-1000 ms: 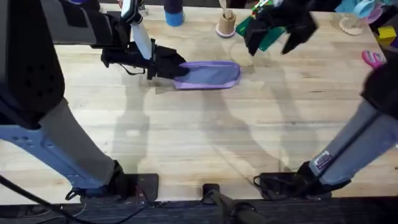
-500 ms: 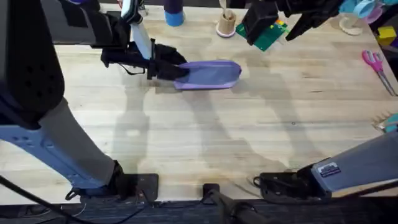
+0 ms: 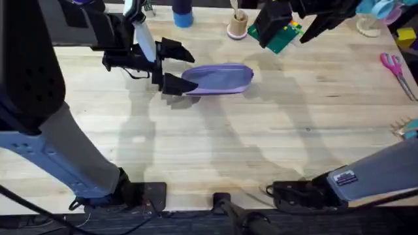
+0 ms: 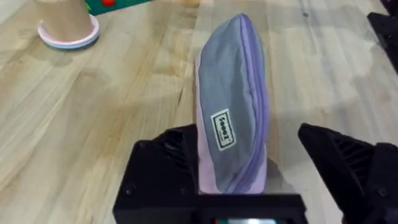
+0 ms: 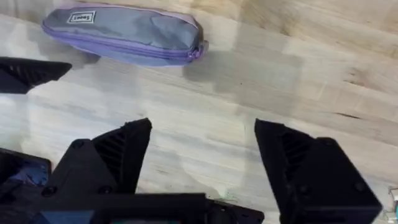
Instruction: Unzip the bag, pick up the pens from the table one at a time and place them inside, then zip the bag closed.
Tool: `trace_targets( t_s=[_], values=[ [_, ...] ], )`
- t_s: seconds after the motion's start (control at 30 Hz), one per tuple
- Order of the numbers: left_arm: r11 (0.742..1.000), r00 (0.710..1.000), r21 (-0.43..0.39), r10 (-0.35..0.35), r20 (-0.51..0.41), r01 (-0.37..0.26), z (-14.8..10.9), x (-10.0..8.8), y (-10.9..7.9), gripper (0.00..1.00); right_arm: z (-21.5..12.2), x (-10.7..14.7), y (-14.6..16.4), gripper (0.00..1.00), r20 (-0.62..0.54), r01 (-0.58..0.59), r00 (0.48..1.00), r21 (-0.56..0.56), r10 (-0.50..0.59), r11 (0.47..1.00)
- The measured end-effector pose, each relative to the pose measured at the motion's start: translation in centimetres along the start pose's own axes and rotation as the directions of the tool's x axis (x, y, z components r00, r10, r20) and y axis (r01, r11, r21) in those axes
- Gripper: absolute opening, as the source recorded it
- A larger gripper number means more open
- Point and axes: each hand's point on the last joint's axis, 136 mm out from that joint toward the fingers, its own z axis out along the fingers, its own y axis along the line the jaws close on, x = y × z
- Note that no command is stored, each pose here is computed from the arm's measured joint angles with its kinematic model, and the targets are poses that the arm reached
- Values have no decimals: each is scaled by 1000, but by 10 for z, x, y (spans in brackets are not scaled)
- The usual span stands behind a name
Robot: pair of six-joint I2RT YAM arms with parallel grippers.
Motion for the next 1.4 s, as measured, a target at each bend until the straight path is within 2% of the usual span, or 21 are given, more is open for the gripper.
trace_targets(
  t_s=[0.1, 0.2, 0.33, 0.4, 0.5, 0.57, 0.63, 0.7, 0.8, 0.93, 1.07, 1.2, 1.4],
  values=[
    [999, 999, 6, -42, -26, 42, -4, -2, -3, 995, 0, 0, 0, 997, 0, 0, 1000, 0, 0, 1000],
    [999, 995, -6, -54, -86, 53, -12, -12, -9, 996, 0, 0, 0, 997, 0, 11, 1000, 0, -11, 1000],
    [999, 984, -49, -8, -177, 0, -31, -39, -20, 995, 0, 0, 0, 997, 0, 23, 1000, 1, -23, 1000],
    [995, 973, -95, 14, -229, -37, -41, -53, -20, 995, 0, 0, -1, 995, 1, 26, 1000, 6, -26, 1000],
    [976, 949, -211, -21, -315, -49, -61, -70, -17, 995, -4, 0, -2, 996, 11, 29, 1000, 11, -29, 1000],
    [951, 933, -307, -83, -351, -31, -75, -80, -16, 995, -10, 2, -2, 996, 30, 31, 999, 13, -31, 999],
    [914, 920, -405, -158, -360, -1, -90, -90, -16, 995, -20, 4, -3, 996, 57, 32, 998, 17, -33, 999],
    [869, 909, -493, -233, -347, 35, -102, -99, -19, 995, -31, 6, -5, 997, 89, 34, 995, 27, -36, 999],
    [786, 886, -609, -354, -298, 109, -120, -107, -29, 995, -49, 12, -8, 996, 139, 32, 990, 46, -38, 998],
    [680, 851, -705, -479, -216, 203, -136, -112, -48, 995, -70, 21, -10, 997, 197, 31, 979, 57, -41, 998],
    [602, 822, -751, -550, -145, 270, -145, -115, -62, 995, -82, 31, -11, 996, 212, 31, 976, 57, -42, 998],
    [561, 809, -771, -578, -104, 302, -148, -116, -66, 995, -82, 32, -12, 996, 213, 30, 976, 61, -42, 998],
    [541, 799, -776, -596, -83, 323, -149, -115, -65, 995, -80, 30, -11, 996, 210, 31, 977, 56, -42, 998]
  ],
)
